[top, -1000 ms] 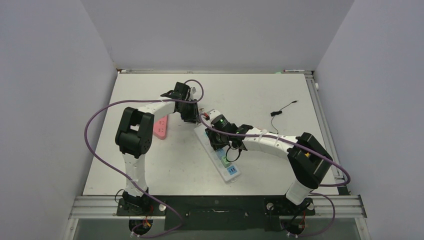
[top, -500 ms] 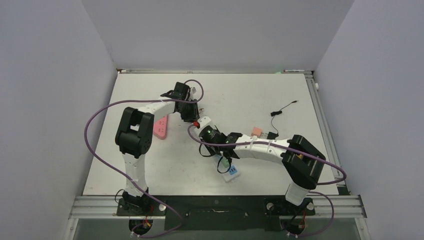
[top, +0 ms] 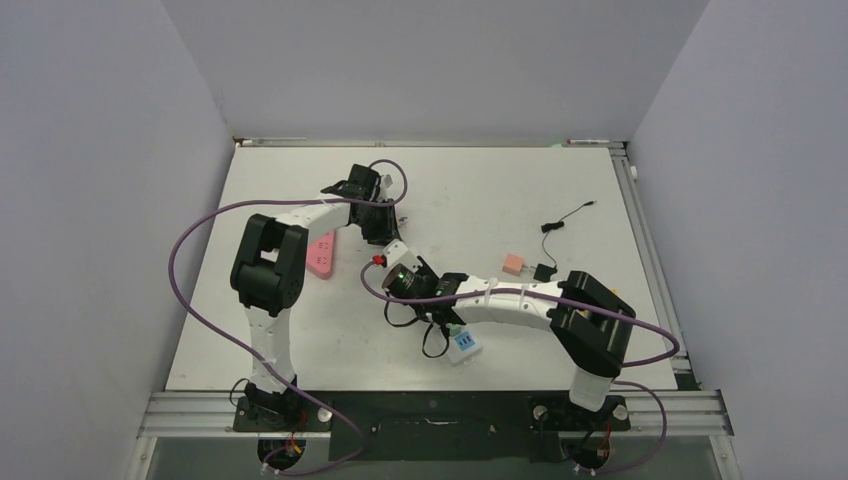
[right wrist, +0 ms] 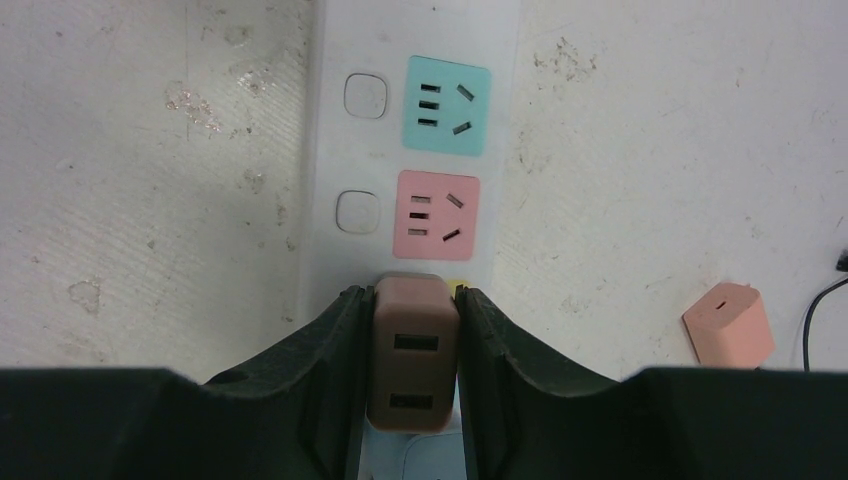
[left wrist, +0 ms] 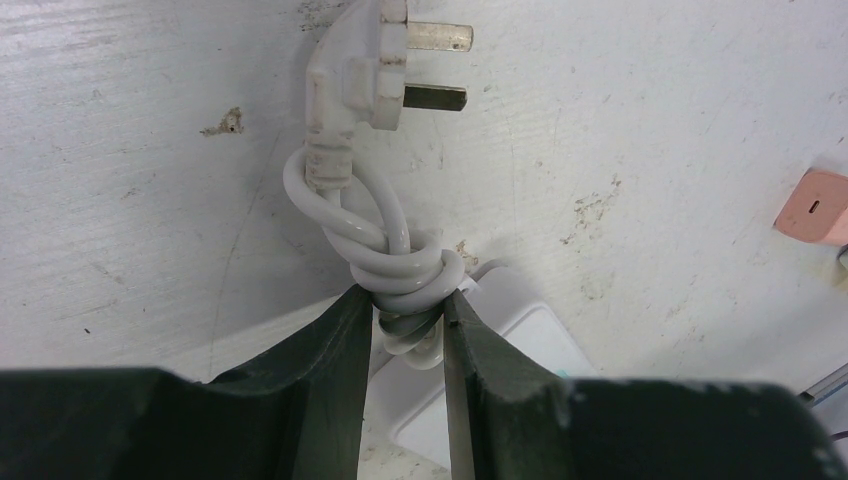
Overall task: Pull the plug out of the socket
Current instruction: Remove the plug from the socket.
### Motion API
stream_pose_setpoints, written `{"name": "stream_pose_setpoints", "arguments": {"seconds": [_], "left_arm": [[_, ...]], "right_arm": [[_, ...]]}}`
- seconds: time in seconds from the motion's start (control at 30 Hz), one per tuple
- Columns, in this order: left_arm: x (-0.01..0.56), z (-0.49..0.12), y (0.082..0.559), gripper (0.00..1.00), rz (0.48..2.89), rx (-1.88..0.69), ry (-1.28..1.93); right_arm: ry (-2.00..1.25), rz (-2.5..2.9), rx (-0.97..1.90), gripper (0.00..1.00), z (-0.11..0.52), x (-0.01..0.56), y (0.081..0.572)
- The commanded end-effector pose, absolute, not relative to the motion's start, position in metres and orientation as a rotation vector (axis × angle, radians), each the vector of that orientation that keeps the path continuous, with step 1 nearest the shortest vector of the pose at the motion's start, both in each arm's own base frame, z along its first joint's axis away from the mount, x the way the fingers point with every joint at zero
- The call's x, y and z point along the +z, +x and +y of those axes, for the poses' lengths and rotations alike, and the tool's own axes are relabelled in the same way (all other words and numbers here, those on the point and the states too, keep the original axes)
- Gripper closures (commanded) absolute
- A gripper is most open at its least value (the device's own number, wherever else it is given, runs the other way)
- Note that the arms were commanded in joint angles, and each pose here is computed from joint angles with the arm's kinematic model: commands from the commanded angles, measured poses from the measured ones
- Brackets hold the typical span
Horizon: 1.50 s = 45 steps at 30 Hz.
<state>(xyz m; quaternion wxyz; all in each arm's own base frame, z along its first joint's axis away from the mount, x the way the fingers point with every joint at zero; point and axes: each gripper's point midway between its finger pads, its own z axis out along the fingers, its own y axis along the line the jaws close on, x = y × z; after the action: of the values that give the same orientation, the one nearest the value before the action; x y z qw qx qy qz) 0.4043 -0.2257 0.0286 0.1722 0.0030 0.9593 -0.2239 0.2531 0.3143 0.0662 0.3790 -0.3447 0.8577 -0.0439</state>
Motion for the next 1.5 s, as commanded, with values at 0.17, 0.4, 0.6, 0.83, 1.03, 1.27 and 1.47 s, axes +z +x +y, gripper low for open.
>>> {"name": "stream_pose_setpoints", "arguments": {"seconds": [0.17,0.4,0.6,0.83,1.03,1.27,1.47], "left_arm": [[0.018,-0.2,0.417,1.0,2.717,-0.502,-0.008],[0.019,-0.2,0.417,1.0,2.715,-0.505,-0.008],[0.019,-0.2,0.417,1.0,2.717,-0.503,-0.009],[0.018,-0.199,0.418,1.0,2.718,-0.505,-0.01],[0.017,-0.198,0.418,1.0,2.719,-0.502,-0.014],[0.018,-0.199,0.418,1.0,2.719,-0.504,-0.013],[0.018,-0.198,0.418,1.0,2.719,-0.502,-0.015]], "right_arm": [[-0.927,2.211,-0.138,0.95,0.311,0.065,0.246],[-0.88,2.266,0.043,0.95,0.315,0.068,0.25],[-0.823,2.326,0.261,0.95,0.311,0.068,0.254],[-0.79,2.381,0.447,0.95,0.308,0.063,0.252],[-0.728,2.404,0.573,0.95,0.302,0.062,0.256],[-0.69,2.419,0.634,0.95,0.295,0.062,0.259],[-0.677,2.417,0.58,0.95,0.291,0.06,0.262]]}}
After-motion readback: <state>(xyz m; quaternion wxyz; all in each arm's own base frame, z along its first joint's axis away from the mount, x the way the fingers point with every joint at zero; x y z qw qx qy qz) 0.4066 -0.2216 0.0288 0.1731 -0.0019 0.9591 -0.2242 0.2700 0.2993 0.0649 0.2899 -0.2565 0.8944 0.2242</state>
